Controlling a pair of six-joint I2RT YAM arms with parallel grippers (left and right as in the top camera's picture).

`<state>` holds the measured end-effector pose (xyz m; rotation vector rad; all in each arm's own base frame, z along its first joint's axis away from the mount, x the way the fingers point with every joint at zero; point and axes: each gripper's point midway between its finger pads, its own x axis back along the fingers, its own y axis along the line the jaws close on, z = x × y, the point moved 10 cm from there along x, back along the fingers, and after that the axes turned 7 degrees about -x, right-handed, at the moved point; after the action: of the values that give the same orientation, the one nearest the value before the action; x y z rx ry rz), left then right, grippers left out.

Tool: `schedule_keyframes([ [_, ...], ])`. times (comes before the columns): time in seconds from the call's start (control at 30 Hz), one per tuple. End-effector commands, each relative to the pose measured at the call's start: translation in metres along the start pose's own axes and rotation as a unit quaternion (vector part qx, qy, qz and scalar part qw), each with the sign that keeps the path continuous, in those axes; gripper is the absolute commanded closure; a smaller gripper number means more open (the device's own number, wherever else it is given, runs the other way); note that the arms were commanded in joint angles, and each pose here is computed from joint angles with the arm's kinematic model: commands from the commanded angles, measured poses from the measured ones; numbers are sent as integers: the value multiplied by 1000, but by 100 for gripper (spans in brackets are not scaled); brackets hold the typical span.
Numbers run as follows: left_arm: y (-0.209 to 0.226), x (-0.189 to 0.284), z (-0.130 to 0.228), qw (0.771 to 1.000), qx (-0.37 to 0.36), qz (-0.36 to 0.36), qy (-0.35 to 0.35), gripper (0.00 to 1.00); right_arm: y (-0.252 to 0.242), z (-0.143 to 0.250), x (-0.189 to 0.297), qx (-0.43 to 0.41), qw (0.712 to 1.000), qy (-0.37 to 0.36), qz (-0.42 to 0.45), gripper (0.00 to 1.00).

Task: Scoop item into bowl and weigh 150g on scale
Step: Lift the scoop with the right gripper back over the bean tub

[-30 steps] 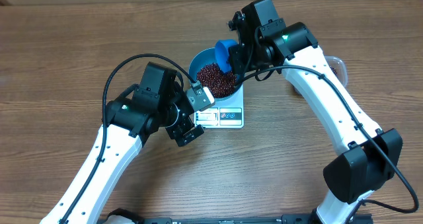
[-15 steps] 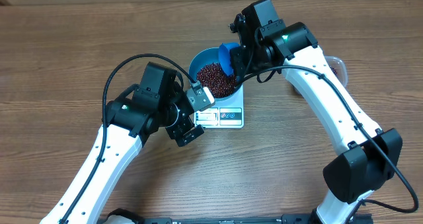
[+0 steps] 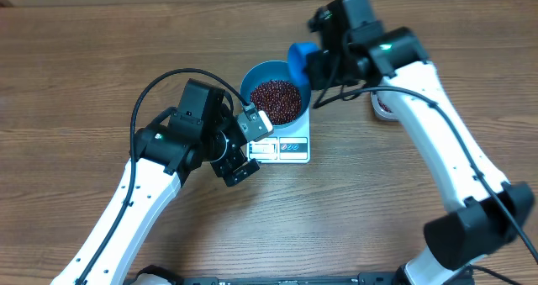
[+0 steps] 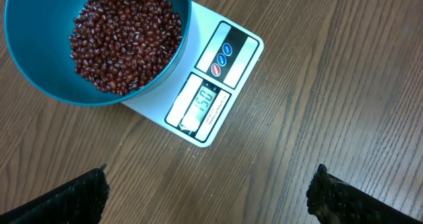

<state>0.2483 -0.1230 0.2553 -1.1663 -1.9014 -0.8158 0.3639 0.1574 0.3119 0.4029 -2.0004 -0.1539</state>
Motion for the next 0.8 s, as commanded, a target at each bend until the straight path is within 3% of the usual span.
schedule_keyframes([
  [0.0,-1,-3,0,1000,-9,6,-1,0,-15,-11,48,-30,997,-66,3,96],
  [0.77,-1,-3,0,1000,-9,6,-1,0,-163,-1,98,-207,969,-76,113,96],
])
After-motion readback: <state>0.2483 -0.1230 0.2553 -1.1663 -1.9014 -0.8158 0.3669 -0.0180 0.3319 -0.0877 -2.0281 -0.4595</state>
